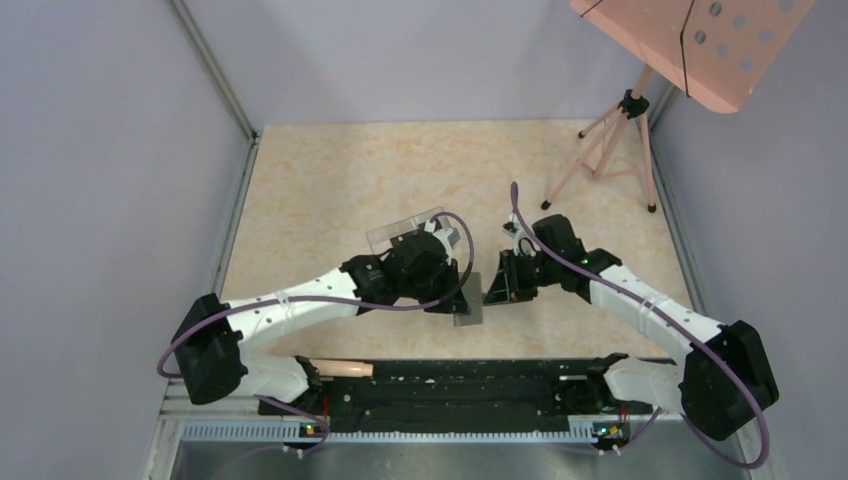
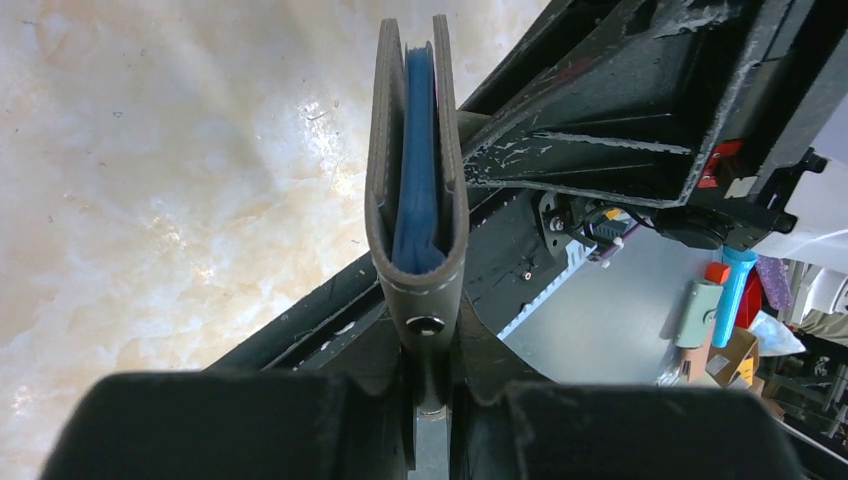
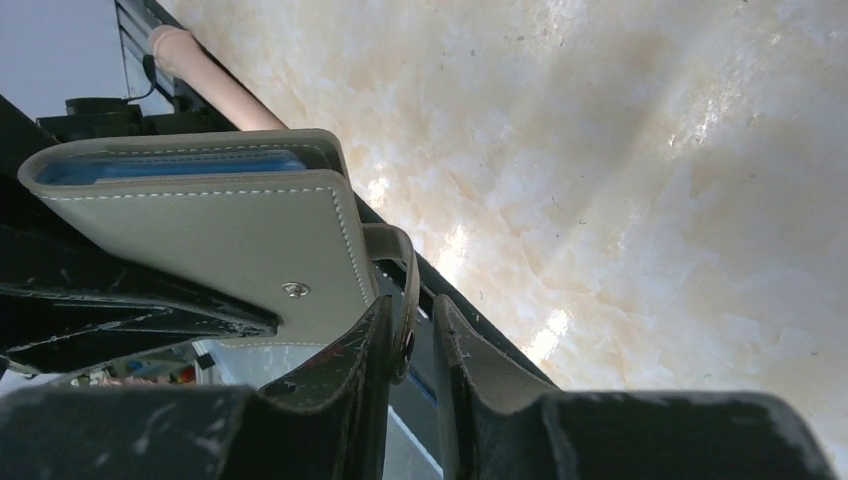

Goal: Put the credit cards into the card holder
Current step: Open the card holder.

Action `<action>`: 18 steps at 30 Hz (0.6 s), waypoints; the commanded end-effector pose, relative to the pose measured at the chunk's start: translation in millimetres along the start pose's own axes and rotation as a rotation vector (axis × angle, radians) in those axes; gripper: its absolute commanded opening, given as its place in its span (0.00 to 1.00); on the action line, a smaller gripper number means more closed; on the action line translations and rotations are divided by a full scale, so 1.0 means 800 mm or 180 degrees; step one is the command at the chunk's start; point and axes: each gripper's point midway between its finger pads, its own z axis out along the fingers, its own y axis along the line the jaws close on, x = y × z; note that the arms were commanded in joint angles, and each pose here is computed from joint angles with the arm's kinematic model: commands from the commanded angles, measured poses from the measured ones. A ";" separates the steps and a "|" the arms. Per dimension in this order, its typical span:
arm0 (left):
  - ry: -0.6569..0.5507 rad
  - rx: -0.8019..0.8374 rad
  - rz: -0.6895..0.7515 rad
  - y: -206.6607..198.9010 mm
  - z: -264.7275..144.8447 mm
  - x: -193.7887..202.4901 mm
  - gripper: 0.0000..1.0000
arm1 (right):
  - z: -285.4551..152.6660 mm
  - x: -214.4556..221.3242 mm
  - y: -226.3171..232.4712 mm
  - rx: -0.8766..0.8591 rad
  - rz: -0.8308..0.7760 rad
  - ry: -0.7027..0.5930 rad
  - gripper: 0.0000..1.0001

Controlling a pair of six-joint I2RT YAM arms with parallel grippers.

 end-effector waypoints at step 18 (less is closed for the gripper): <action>-0.0485 -0.0011 0.0142 -0.003 -0.033 -0.027 0.44 | -0.032 -0.040 0.074 -0.0674 -0.0677 -0.0314 0.00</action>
